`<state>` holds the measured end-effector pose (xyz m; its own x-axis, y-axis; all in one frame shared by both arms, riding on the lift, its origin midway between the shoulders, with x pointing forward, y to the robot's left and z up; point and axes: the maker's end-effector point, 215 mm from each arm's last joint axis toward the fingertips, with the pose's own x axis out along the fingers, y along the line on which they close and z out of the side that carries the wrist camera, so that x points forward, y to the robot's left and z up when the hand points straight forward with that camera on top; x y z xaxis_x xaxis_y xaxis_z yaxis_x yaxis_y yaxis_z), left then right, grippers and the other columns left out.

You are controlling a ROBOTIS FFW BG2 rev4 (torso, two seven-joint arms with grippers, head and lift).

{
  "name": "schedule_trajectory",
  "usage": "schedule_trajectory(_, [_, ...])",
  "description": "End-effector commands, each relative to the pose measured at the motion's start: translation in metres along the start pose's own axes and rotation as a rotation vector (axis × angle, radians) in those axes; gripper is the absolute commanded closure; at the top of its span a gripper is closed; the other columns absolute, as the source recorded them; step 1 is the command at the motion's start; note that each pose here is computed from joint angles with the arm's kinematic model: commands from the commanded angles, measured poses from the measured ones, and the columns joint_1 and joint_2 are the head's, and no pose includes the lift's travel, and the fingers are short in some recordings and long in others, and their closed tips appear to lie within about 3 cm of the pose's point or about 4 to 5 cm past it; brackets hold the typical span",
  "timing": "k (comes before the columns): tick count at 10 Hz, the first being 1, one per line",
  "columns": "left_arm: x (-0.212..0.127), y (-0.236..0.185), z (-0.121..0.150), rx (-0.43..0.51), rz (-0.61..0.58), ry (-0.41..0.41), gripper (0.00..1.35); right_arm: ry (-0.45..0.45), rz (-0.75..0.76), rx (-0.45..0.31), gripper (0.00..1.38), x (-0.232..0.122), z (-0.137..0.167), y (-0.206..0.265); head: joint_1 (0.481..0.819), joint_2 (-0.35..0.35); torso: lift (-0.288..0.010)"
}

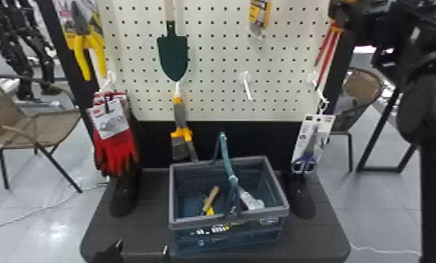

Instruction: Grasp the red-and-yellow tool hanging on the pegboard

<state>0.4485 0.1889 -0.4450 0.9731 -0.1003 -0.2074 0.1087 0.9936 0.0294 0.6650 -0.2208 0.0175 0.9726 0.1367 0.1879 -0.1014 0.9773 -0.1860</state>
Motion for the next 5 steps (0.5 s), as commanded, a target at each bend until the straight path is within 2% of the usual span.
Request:
schedule_trajectory(1, [0.0005,0.0002,0.0004,0.0,0.001,0.0,0.17,-0.001,-0.014,-0.016,1.04,-0.0028,0.0017,-0.0047,0.549,0.0,-0.1])
schedule_trajectory(5, [0.0002,-0.0022,-0.0013,0.002,-0.006,0.005,0.17,-0.004,-0.028,-0.03,1.04,-0.0057,0.0034,-0.0082,0.549,0.0,-0.1])
